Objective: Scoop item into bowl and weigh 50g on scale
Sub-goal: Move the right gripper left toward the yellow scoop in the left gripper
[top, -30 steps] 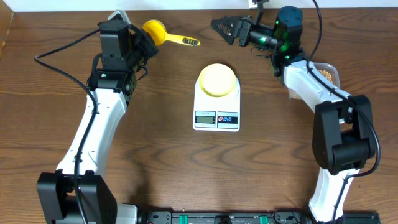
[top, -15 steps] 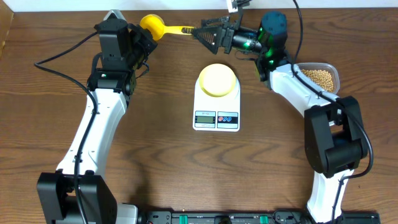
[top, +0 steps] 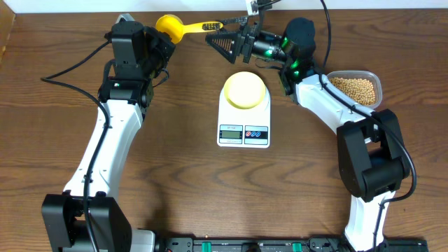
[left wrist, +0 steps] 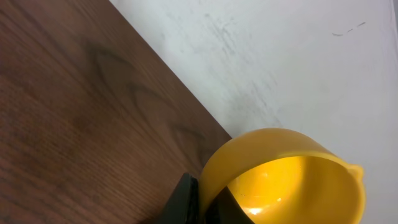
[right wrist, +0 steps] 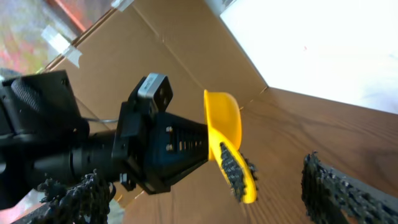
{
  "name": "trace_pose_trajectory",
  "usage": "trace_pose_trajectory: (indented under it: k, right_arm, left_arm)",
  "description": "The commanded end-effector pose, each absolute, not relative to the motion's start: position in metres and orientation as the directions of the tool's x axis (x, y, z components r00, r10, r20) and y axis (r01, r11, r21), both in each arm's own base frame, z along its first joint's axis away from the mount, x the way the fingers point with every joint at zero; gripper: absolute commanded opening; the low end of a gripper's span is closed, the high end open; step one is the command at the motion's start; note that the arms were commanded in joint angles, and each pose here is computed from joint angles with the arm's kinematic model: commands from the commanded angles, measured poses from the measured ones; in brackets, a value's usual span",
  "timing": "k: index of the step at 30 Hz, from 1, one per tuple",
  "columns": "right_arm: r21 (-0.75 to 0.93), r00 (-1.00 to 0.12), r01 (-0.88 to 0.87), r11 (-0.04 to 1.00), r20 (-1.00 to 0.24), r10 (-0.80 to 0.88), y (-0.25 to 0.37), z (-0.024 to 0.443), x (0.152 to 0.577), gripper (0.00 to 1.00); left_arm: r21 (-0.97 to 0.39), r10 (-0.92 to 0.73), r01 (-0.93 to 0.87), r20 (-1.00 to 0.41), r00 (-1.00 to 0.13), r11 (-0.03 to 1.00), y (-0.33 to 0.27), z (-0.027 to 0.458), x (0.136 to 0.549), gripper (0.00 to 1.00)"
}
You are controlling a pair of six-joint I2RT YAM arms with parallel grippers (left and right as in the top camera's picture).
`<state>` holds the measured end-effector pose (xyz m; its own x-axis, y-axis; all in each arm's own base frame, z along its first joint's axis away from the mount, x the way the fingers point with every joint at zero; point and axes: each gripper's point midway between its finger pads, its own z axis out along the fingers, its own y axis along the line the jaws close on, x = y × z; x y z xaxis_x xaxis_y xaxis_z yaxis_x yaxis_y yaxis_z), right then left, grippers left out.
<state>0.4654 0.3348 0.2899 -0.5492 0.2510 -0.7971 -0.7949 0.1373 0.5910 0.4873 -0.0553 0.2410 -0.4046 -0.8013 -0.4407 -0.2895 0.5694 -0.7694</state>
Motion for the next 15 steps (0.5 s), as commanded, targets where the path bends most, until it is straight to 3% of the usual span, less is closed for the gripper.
trace_pose_trajectory:
  k: [1,6,15]
  right_arm:
    - [0.593,-0.537,-0.79,0.157,-0.792,0.291,0.336,0.3,0.472,0.95]
    - [0.597,-0.529,-0.782,0.179,-0.788,0.316,0.335,0.301,0.477,0.93]
    - [0.597,-0.527,-0.781,0.183,-0.787,0.32,0.335,0.301,0.478,0.62]
  left_arm:
    - [-0.785,-0.805,-0.261,-0.445,-0.393,0.562,-0.06,0.257,0.488,0.08]
    - [-0.786,-0.798,-0.248,-0.446,-0.406,0.566,-0.069,0.257,0.487,0.08]
    - [-0.787,-0.782,-0.224,-0.448,-0.433,0.575,-0.087,0.258,0.485,0.07]
